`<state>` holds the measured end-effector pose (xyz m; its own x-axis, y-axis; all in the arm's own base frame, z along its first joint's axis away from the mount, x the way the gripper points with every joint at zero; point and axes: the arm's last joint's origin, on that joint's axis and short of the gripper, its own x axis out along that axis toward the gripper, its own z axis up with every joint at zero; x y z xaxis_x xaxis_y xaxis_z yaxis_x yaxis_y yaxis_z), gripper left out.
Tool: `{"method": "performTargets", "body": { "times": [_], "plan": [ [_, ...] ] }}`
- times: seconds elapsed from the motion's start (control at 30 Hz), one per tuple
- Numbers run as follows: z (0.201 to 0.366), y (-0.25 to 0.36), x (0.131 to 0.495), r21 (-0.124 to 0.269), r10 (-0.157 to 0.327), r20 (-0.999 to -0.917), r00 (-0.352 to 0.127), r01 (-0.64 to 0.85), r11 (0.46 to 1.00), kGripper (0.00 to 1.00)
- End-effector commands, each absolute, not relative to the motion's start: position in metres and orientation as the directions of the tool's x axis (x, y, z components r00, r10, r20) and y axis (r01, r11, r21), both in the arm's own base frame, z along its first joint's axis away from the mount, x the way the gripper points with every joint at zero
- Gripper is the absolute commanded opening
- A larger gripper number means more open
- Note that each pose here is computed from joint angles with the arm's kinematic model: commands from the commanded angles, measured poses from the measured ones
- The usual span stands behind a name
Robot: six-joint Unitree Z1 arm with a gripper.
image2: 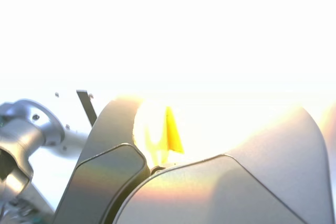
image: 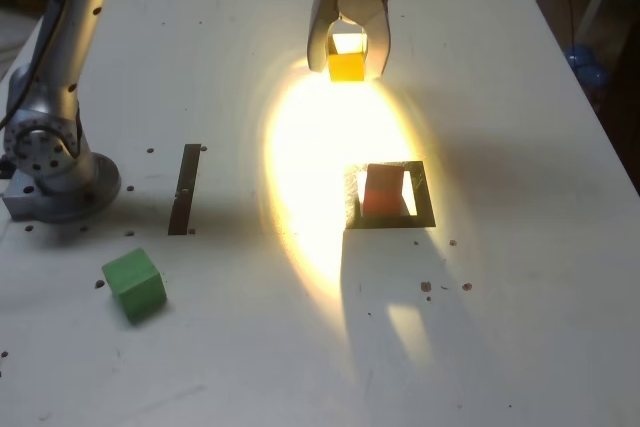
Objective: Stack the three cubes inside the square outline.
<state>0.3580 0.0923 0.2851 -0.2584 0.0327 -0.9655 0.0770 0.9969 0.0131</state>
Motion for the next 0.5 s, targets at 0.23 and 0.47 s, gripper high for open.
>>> {"method": "performTargets", "body": {
  "times": [0.23,0.47],
  "plan": [
    [0.297,0.020,0.363,-0.004,0.038,-0.9705,-0.238,0.170,0.985,0.29],
    [0.295,-0.016,0.367,-0.010,0.041,-0.9708,-0.236,0.208,0.978,0.29]
  ]
}}
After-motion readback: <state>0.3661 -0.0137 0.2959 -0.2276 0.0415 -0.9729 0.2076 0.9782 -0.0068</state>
